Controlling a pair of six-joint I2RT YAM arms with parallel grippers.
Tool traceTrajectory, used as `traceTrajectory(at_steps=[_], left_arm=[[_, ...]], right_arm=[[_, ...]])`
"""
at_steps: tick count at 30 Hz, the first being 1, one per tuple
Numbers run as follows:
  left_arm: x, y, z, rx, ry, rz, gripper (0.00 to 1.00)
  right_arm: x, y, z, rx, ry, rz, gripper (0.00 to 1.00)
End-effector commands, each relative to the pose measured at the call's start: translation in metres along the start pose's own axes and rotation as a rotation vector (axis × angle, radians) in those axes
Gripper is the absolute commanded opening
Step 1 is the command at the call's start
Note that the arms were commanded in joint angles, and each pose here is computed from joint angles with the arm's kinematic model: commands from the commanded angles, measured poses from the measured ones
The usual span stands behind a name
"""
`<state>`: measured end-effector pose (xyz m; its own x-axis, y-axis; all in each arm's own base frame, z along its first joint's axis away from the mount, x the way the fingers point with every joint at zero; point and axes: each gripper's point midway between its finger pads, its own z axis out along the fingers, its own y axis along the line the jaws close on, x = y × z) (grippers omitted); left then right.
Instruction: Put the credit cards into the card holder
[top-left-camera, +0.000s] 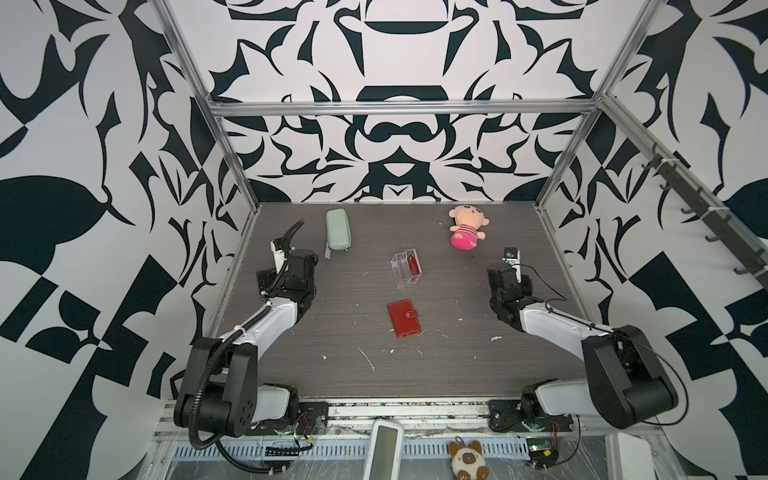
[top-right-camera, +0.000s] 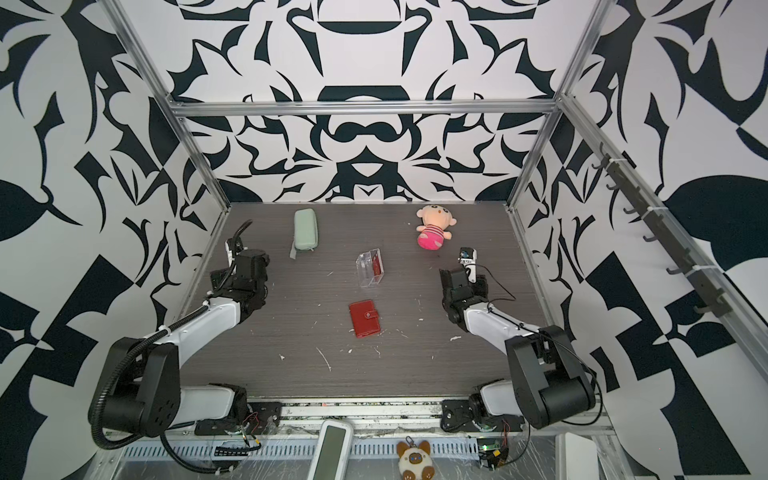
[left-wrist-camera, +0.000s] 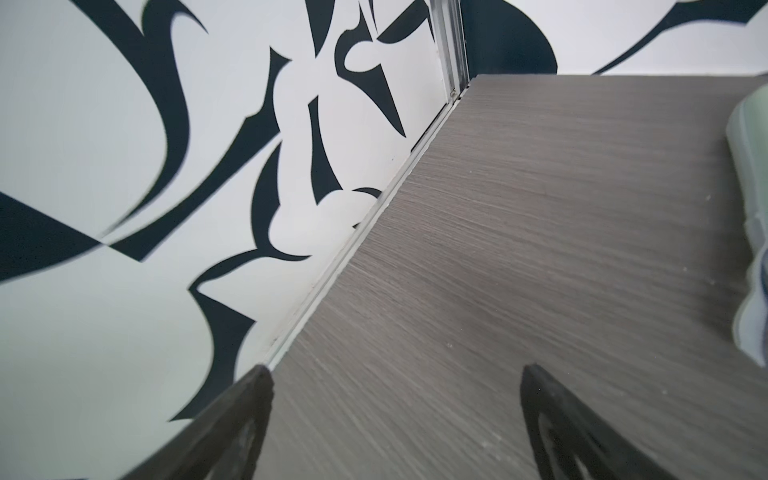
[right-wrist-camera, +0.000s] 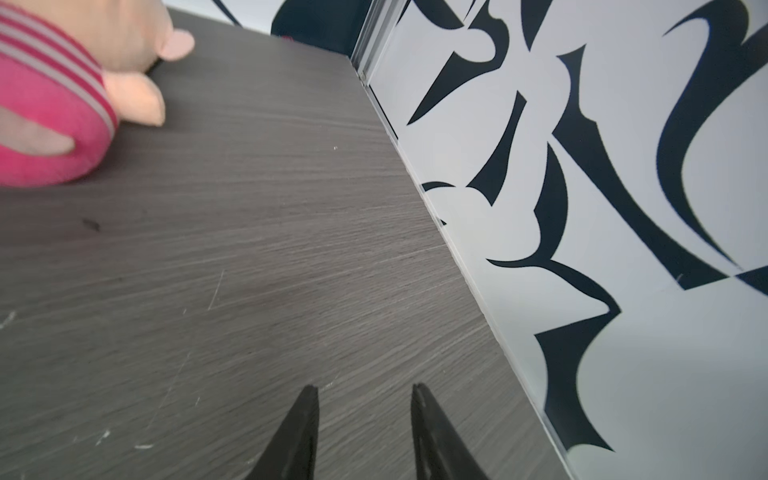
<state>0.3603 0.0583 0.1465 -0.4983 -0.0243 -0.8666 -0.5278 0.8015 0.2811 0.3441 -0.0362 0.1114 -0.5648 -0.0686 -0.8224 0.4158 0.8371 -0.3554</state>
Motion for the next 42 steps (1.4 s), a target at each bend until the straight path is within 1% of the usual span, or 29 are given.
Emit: traceTrajectory(at_steps=[1,5,9,14,18,25,30,31,32,35,36,38,40,41,42], left_arm=[[0.002,-0.008,0.006,0.084,-0.001,-0.065,1.00],[0.010,-0.009,0.019,0.139,0.008,-0.103,1.00],[0.011,-0.014,0.025,0.199,-0.033,-0.139,1.00],[0.010,-0.029,0.016,0.331,-0.192,-0.153,1.00],[0.015,-0.039,0.019,0.378,-0.174,-0.125,1.00],[0.027,-0.049,0.023,0.438,-0.183,-0.122,1.00],[0.032,-0.046,0.029,0.429,-0.192,-0.144,1.00],[0.033,-0.047,0.030,0.426,-0.174,-0.140,1.00],[0.034,-0.047,0.031,0.426,-0.155,-0.139,1.00],[0.033,-0.047,0.032,0.423,-0.165,-0.144,1.00],[0.033,-0.046,0.032,0.417,-0.160,-0.148,1.00],[0.034,-0.037,0.036,0.366,-0.154,-0.174,1.00],[0.033,-0.032,0.037,0.343,-0.160,-0.190,1.00],[0.033,-0.032,0.037,0.343,-0.160,-0.190,1.00],[0.034,-0.032,0.037,0.342,-0.156,-0.190,1.00]], right_arm=[[-0.014,-0.001,-0.001,-0.068,-0.077,0.120,0.43],[-0.011,-0.002,0.001,-0.118,-0.115,0.173,0.48],[-0.011,0.004,0.002,-0.174,-0.178,0.190,0.50],[-0.013,0.011,0.002,-0.224,-0.240,0.203,0.55],[-0.015,0.019,0.003,-0.268,-0.244,0.202,0.56],[-0.012,0.024,0.007,-0.314,-0.271,0.215,0.59],[-0.007,0.031,0.011,-0.340,-0.276,0.203,0.63],[-0.006,0.034,0.012,-0.347,-0.276,0.200,0.64],[-0.004,0.037,0.013,-0.356,-0.274,0.191,0.65],[-0.001,0.042,0.017,-0.359,-0.280,0.178,0.70],[0.001,0.042,0.018,-0.362,-0.264,0.177,0.71],[0.000,0.042,0.021,-0.353,-0.250,0.180,0.75],[0.000,0.045,0.026,-0.348,-0.213,0.162,0.83],[-0.001,0.046,0.027,-0.347,-0.204,0.159,0.91],[-0.002,0.046,0.026,-0.352,-0.220,0.167,0.96]])
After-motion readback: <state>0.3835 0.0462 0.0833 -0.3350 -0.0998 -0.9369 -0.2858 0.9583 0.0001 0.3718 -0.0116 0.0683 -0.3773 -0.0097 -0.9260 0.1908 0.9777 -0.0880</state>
